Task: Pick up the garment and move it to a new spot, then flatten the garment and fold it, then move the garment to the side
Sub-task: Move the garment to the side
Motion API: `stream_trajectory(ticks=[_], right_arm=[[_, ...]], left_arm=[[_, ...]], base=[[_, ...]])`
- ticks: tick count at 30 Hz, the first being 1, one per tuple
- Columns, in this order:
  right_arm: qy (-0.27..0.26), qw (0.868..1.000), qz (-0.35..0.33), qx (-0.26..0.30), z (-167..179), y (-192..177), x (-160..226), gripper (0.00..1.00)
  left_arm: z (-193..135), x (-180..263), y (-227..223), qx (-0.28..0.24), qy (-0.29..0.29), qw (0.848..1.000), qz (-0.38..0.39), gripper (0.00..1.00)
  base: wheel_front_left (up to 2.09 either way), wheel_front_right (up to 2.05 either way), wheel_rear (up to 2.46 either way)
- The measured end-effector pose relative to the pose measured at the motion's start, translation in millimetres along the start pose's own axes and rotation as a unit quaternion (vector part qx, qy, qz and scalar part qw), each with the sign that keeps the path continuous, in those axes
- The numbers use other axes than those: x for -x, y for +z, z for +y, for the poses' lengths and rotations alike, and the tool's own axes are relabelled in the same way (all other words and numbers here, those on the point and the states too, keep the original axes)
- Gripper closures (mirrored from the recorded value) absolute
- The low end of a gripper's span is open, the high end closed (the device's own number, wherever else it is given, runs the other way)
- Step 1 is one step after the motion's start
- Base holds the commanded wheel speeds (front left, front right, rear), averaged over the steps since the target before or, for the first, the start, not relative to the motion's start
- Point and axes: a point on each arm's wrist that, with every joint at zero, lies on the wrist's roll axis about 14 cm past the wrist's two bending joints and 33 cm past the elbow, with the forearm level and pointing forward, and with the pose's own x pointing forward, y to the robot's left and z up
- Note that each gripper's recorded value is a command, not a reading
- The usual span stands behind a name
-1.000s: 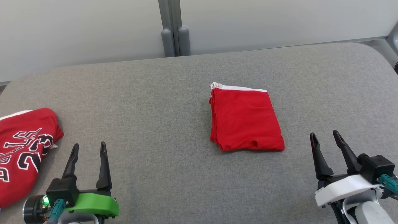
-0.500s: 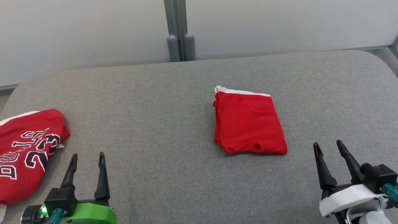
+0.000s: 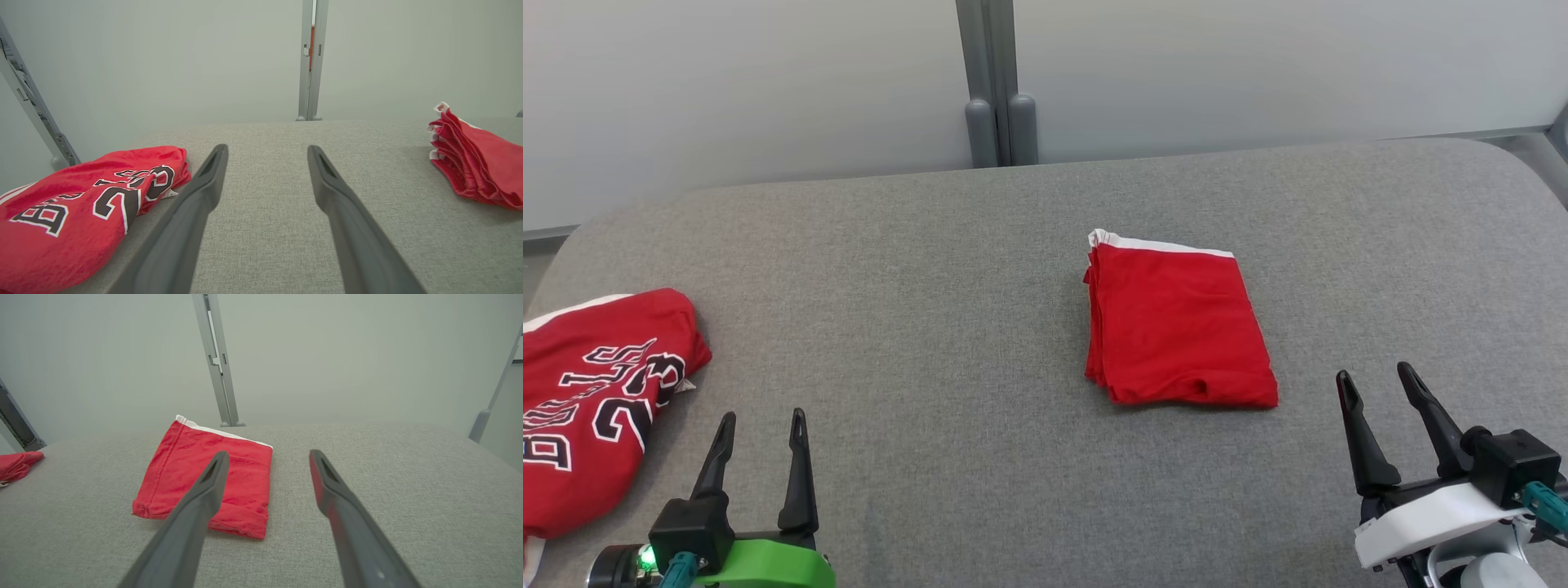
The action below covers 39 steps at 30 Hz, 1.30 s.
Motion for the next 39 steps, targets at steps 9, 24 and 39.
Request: stream_trajectory(ticks=[9,24,39], right_arm=[[-0.001,1.0,0.001,0.002,0,-1,0,0.0],[0.001,1.0,-0.002,0.0,2,1,0,0.0],[0.027,0.999,-0.012,0.022,7,11,-19,0.0]], left_arm=[[0,0,-2,0.0,-0.001,1.0,0.002,0.0],[0,0,2,0.001,0.0,1.0,-0.003,0.0],[3,2,2,0.001,0.004,1.0,-0.003,0.0]], base=[[0.0,0.0,0.0],[0.0,0.0,0.0],[0.0,0.0,0.0]])
